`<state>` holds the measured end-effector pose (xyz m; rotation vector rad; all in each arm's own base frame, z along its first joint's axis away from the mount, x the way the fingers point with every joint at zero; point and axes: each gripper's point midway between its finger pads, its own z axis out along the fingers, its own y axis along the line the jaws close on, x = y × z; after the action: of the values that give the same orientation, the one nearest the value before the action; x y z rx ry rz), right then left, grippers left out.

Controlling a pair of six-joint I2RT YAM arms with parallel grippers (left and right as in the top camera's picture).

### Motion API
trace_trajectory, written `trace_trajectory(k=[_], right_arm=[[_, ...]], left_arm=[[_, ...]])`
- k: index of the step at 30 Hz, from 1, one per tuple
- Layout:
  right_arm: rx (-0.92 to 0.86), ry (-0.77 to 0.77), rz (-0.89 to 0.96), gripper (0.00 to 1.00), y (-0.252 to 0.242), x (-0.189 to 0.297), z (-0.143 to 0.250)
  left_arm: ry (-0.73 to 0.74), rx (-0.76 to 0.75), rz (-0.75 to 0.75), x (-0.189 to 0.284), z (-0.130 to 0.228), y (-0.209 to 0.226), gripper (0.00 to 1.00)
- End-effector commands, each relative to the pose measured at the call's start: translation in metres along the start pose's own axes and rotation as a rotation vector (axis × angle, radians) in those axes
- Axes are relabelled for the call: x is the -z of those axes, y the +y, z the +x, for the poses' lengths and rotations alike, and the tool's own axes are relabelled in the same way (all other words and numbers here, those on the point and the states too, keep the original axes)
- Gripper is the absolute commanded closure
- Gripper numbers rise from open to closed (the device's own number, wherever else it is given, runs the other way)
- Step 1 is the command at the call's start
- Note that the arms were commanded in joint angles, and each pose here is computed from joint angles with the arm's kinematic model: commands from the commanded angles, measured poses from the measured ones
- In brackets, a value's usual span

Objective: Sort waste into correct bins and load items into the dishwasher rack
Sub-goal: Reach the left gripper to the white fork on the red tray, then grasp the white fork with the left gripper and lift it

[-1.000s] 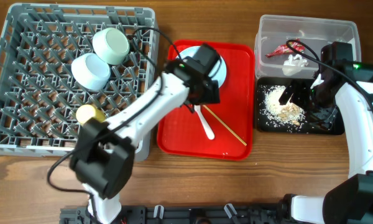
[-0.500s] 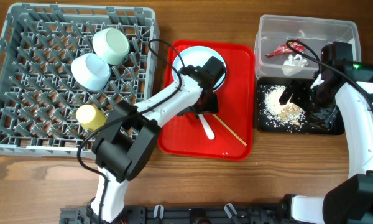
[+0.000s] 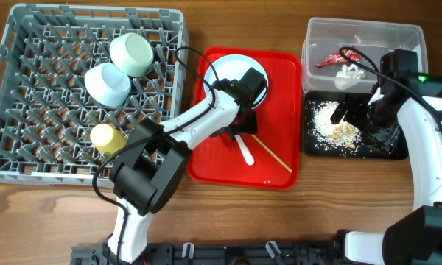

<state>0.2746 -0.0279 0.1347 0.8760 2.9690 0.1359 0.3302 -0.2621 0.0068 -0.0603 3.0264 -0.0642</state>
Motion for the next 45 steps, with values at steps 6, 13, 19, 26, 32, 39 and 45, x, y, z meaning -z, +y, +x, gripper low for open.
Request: trace_trajectory(k=[6, 13, 19, 26, 32, 39, 45], right_arm=[[0.008, -0.037, -0.013, 0.0, 0.0021, 0.0099, -0.0046], [0.007, -0.037, -0.013, 0.0, 0.0021, 0.0099, -0.0046], [0.007, -0.037, -0.013, 0.0, 0.002, 0.0099, -0.0044], [0.007, -0.035, -0.012, 0.0, 0.0018, 0.0098, -0.004], [0.007, -0.035, -0.012, 0.0, 0.0018, 0.0098, -0.004], [0.007, -0.035, -0.012, 0.0, 0.0017, 0.0099, -0.004], [0.007, -0.034, -0.012, 0.0, 0.0017, 0.0099, -0.0038]], left_arm=[[0.0, 0.007, -0.112, -0.0181, 0.0075, 0.0248, 0.23], [0.0, 0.007, -0.112, -0.0181, 0.0075, 0.0248, 0.48], [0.0, 0.007, -0.112, -0.0181, 0.0077, 0.0248, 0.57], [0.003, 0.007, -0.114, -0.0181, 0.0083, 0.0254, 0.63], [0.003, 0.006, -0.115, -0.0181, 0.0084, 0.0253, 0.68], [0.004, 0.006, -0.115, -0.0181, 0.0086, 0.0253, 0.68], [0.004, 0.006, -0.115, -0.0181, 0.0086, 0.0253, 0.67]])
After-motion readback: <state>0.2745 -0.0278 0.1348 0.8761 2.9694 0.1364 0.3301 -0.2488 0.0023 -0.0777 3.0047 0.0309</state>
